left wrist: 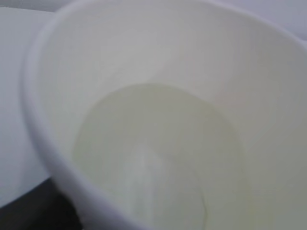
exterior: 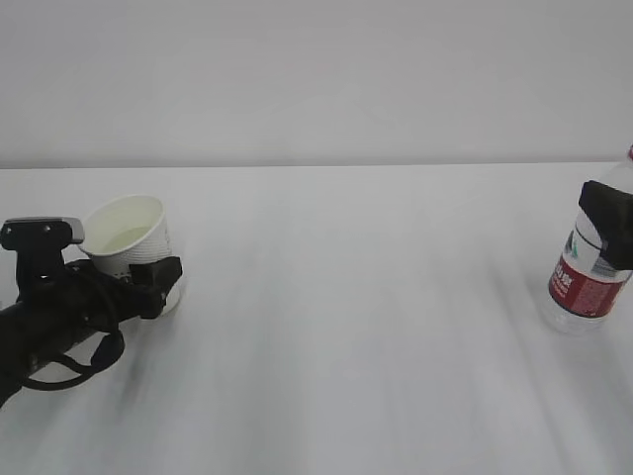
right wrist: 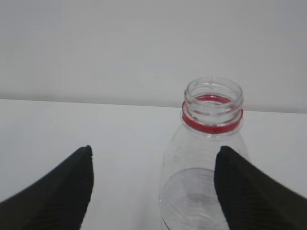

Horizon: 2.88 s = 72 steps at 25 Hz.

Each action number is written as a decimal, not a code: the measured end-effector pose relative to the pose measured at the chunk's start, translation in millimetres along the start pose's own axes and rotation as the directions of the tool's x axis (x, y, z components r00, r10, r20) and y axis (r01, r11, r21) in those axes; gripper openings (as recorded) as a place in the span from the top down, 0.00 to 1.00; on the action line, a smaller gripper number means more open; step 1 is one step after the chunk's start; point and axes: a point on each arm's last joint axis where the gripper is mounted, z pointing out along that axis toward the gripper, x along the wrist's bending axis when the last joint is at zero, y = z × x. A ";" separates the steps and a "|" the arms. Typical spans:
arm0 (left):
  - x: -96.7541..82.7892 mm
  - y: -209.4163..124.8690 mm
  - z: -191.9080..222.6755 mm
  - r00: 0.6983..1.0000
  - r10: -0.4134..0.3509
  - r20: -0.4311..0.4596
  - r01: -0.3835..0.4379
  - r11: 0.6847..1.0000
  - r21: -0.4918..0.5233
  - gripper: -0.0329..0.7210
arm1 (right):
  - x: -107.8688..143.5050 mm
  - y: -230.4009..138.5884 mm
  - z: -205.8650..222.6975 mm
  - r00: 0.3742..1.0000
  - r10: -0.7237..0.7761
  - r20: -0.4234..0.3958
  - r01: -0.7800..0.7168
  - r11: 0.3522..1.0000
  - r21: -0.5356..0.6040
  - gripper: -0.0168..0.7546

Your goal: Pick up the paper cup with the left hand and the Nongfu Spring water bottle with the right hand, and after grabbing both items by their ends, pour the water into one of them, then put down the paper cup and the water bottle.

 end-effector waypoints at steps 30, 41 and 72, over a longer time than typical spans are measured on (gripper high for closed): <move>-0.9 0.4 -14.3 1.000 -0.002 -0.007 0.002 1.000 0.013 0.04 | 0.0 0.0 0.0 1.000 0.000 0.000 0.000 1.000 0.000 0.21; -1.3 -1.4 -18.8 1.000 -0.001 -0.004 0.001 1.000 0.021 0.04 | 0.0 0.0 0.0 1.000 0.000 0.000 0.000 1.000 0.000 0.21; -1.1 -8.3 -31.0 0.999 0.052 -0.001 -0.052 0.997 0.055 0.13 | 0.0 0.3 0.0 1.000 0.000 0.000 0.000 1.000 -0.003 0.21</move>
